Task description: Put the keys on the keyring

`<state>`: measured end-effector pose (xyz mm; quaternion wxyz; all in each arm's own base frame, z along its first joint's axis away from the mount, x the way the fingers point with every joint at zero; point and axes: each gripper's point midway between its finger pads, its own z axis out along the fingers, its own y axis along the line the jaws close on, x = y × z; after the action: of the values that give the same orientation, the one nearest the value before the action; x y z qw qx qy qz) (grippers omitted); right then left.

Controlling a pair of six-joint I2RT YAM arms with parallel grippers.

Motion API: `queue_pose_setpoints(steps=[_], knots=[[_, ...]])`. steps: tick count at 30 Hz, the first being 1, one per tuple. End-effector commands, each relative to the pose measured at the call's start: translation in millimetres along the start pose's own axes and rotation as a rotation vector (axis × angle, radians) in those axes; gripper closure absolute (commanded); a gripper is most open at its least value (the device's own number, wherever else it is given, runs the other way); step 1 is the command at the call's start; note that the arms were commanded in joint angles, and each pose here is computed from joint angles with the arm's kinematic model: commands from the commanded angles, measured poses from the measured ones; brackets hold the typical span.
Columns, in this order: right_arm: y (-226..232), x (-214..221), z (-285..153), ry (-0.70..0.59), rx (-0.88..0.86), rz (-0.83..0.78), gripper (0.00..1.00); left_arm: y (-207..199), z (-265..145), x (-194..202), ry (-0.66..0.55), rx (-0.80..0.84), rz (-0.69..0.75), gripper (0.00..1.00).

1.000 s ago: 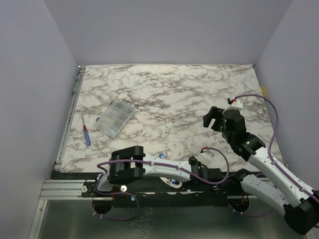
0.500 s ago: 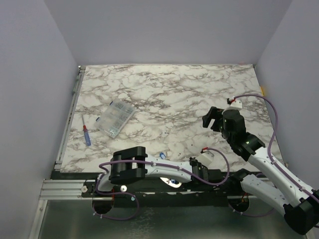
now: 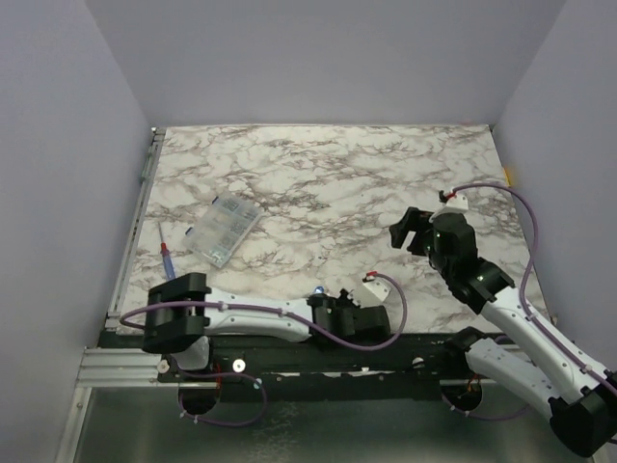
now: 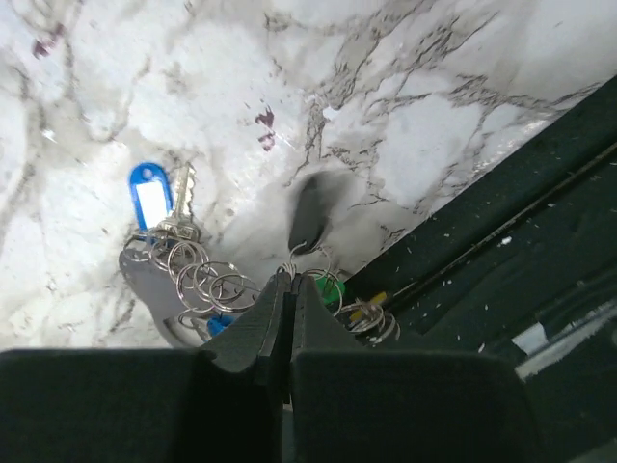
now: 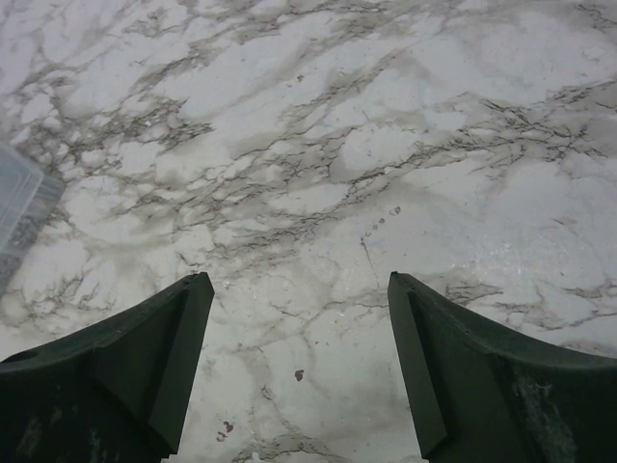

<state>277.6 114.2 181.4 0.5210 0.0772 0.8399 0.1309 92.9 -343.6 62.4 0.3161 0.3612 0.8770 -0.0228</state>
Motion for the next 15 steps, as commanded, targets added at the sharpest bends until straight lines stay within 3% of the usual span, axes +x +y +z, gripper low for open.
queue_pose_setpoints(steps=[1,9,15], knots=[[17.5,-7.5,-10.3,-0.040,-0.125,0.010,0.17,-1.7,-36.3,-37.9,-0.212,0.177,0.013,1.00],[59.4,-18.8,-32.3,-0.128,-0.408,0.007,0.17,19.5,-75.7,-48.9,-0.416,0.292,0.048,1.00],[100.8,-27.3,-68.5,-0.213,-0.714,-0.066,0.20,45.4,-114.4,-58.7,-0.617,0.348,0.063,1.00]])
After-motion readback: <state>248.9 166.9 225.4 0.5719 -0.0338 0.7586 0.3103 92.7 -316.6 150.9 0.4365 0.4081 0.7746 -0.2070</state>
